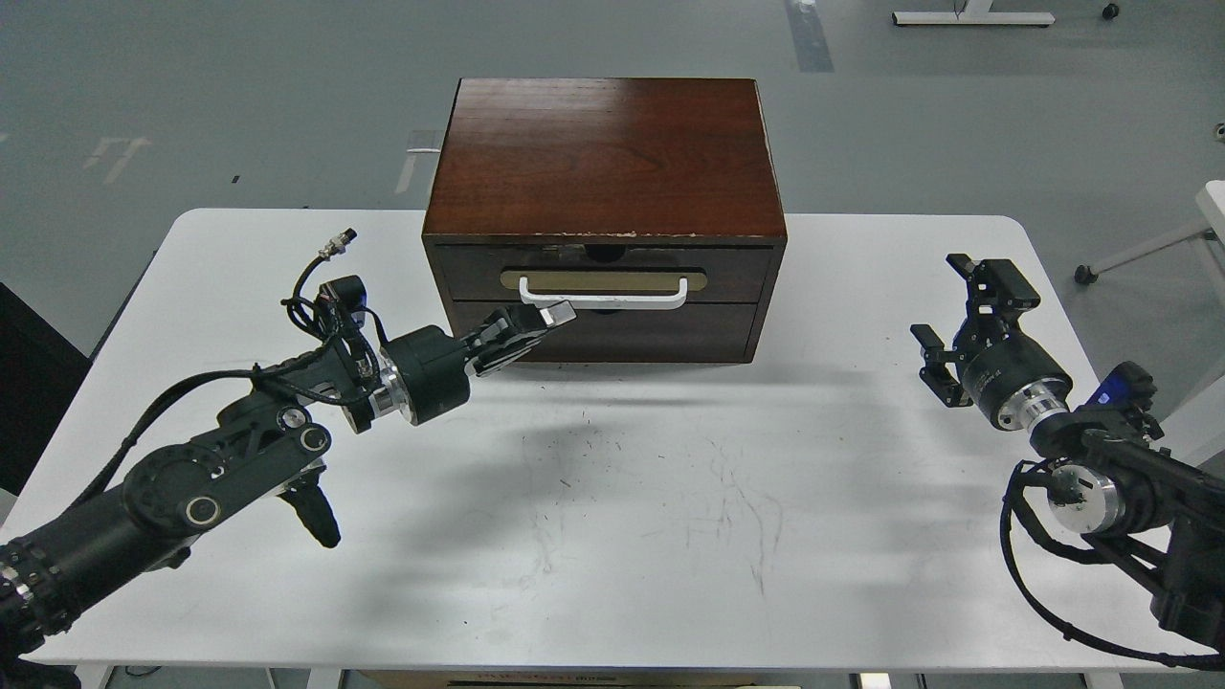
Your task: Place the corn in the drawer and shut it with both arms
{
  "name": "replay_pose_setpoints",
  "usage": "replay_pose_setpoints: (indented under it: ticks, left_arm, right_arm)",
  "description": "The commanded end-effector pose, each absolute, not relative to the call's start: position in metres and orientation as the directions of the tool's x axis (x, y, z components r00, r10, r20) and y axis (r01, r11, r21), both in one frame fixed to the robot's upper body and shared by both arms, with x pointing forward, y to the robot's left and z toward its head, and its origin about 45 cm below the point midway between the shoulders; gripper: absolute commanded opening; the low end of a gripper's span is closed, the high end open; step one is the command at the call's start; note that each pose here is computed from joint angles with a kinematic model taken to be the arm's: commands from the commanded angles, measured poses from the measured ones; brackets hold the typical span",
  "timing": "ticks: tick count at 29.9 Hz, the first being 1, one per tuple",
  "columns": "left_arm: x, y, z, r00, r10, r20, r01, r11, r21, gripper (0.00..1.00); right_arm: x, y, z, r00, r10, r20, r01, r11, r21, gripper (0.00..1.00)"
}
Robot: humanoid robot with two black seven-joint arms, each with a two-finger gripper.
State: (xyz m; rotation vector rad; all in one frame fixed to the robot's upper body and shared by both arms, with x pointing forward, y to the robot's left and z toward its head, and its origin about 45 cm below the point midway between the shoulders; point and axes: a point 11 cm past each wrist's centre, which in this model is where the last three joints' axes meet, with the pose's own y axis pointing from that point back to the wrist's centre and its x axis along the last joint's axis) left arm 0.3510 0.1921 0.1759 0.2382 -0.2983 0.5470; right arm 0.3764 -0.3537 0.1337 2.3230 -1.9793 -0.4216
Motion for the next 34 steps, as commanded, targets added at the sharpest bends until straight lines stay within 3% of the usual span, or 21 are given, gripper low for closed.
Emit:
replay_pose_setpoints:
  ticks: [1, 3, 5, 12, 15, 19, 24, 27, 34]
  left_arm:
    - [0.323, 0.195, 0.191, 0.862, 0.406, 0.305, -0.46, 0.878, 0.131, 0.37]
    - [0.316, 0.196, 0.202, 0.873, 0.392, 0.29, -0.438, 0.892, 0.111, 0.6]
    - [0.311, 0.201, 0.233, 0.878, 0.427, 0.218, -0.442, 0.897, 0.024, 0.99]
    - [0.341, 0.228, 0.308, 0.797, 0.602, 0.054, -0.573, 0.781, -0.247, 0.99]
    - [0.349, 0.248, 0.32, 0.757, 0.651, 0.05, -0.619, 0.739, -0.265, 0.99]
    - [0.367, 0.31, 0.288, 0.601, 0.79, -0.125, -0.794, 0.571, -0.209, 0.99]
    - [0.361, 0.361, 0.243, 0.419, 0.856, -0.303, -0.908, 0.4, -0.125, 0.99]
    - [0.351, 0.382, 0.218, 0.352, 0.879, -0.321, -0.934, 0.352, -0.062, 0.99]
    - [0.333, 0.376, 0.187, 0.359, 0.843, -0.401, -0.924, 0.38, -0.028, 0.99]
  right_arm:
    - [0.377, -0.356, 0.135, 0.134, -0.977, -0.165, -0.961, -0.168, 0.22, 0.99]
    - [0.378, -0.355, 0.135, 0.134, -0.977, -0.166, -0.961, -0.169, 0.217, 0.99]
    - [0.378, -0.353, 0.134, 0.136, -0.976, -0.171, -0.961, -0.171, 0.216, 0.99]
    - [0.382, -0.35, 0.138, 0.127, -0.975, -0.185, -0.966, -0.163, 0.2, 0.99]
    - [0.382, -0.347, 0.137, 0.127, -0.974, -0.19, -0.966, -0.165, 0.198, 0.99]
    - [0.382, -0.347, 0.137, 0.126, -0.974, -0.19, -0.966, -0.164, 0.2, 1.0]
    - [0.381, -0.347, 0.136, 0.124, -0.974, -0.19, -0.966, -0.163, 0.202, 1.0]
    - [0.382, -0.343, 0.135, 0.13, -0.972, -0.197, -0.965, -0.169, 0.2, 1.0]
    - [0.382, -0.339, 0.133, 0.133, -0.97, -0.204, -0.964, -0.174, 0.202, 1.0]
